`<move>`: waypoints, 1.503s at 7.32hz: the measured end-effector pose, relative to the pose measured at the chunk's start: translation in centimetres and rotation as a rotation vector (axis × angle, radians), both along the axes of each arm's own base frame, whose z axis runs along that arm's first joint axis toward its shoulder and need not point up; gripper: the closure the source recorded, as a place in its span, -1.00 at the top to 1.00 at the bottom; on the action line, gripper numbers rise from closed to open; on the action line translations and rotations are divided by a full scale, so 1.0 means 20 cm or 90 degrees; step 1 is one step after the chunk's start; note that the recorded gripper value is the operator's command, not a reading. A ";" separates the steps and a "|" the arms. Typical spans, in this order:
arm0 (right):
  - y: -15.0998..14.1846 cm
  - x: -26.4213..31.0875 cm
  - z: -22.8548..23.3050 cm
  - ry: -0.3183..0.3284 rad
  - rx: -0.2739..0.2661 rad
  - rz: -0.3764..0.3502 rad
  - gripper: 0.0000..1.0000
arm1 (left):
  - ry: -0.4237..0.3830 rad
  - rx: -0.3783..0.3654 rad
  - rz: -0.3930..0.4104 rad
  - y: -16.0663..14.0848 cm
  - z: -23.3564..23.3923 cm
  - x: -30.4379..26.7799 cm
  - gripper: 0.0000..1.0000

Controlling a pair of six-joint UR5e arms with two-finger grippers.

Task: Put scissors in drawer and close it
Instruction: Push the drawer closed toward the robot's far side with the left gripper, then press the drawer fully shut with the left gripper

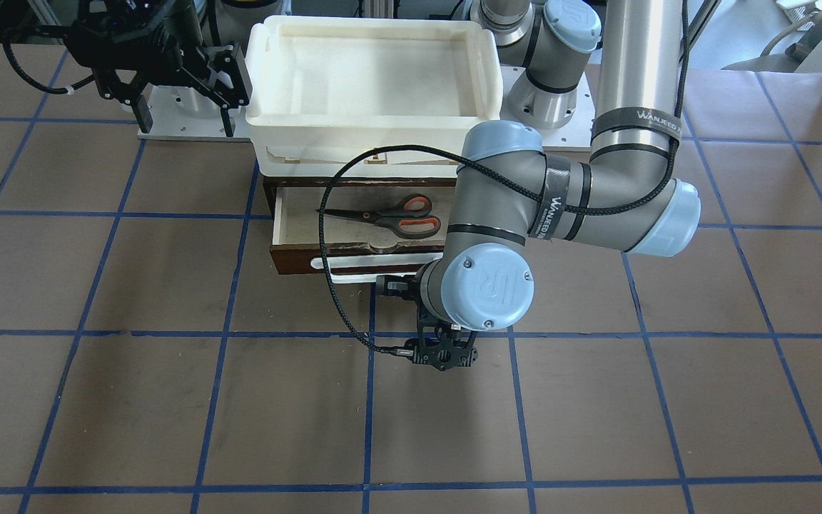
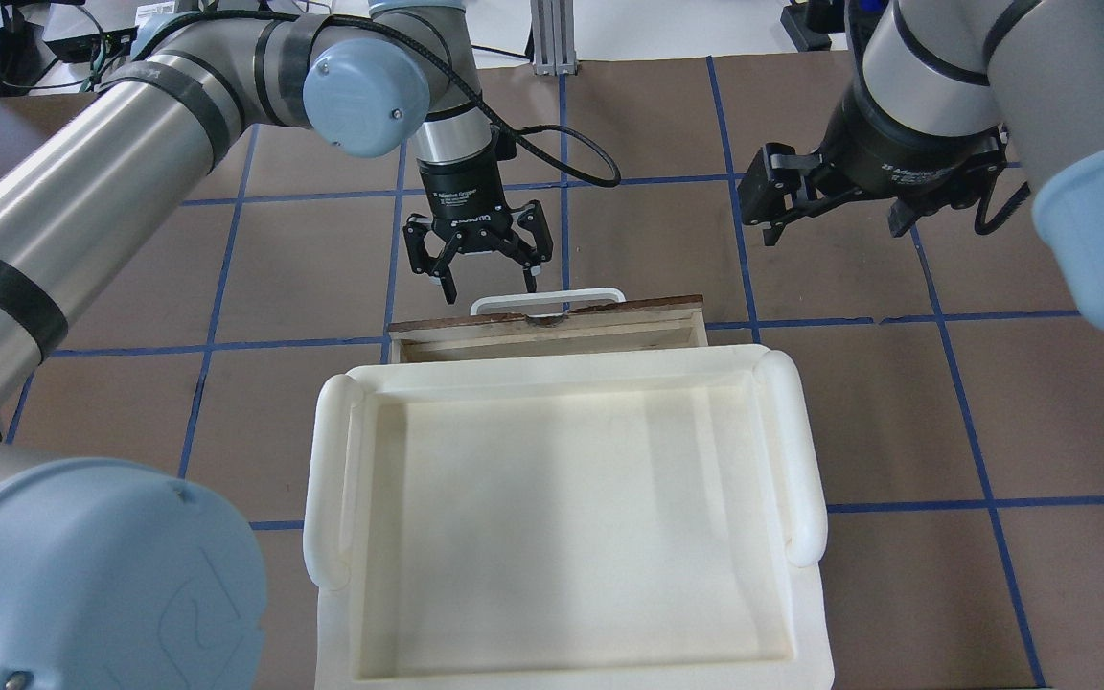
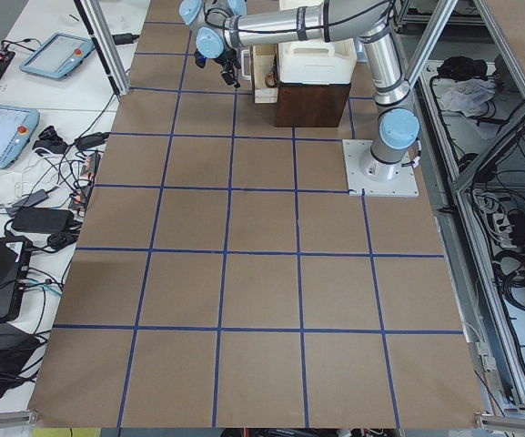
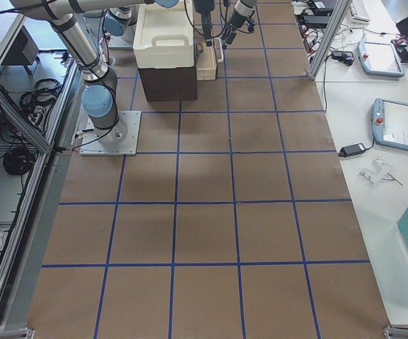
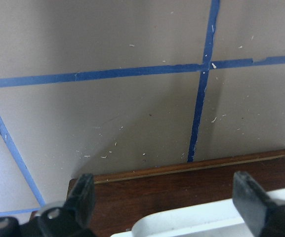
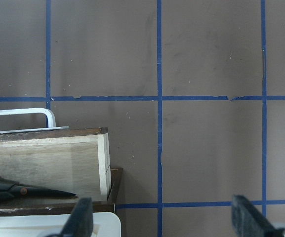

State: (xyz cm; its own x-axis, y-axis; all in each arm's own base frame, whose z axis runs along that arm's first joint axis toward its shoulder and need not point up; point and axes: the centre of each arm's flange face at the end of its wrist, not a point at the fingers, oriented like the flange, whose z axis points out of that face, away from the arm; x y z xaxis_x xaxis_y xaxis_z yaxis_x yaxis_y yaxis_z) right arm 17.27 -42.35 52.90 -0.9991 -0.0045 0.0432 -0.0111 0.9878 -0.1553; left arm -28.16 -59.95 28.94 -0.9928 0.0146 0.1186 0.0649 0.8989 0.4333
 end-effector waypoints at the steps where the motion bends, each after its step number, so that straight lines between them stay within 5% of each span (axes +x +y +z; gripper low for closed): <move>1: 0.00 0.00 0.00 0.000 0.000 0.000 1.00 | -0.001 0.005 0.000 0.02 0.00 0.00 1.00; 11: 0.00 0.01 0.00 -0.003 -0.001 0.001 1.00 | -0.005 0.043 -0.016 0.28 -0.02 -0.01 1.00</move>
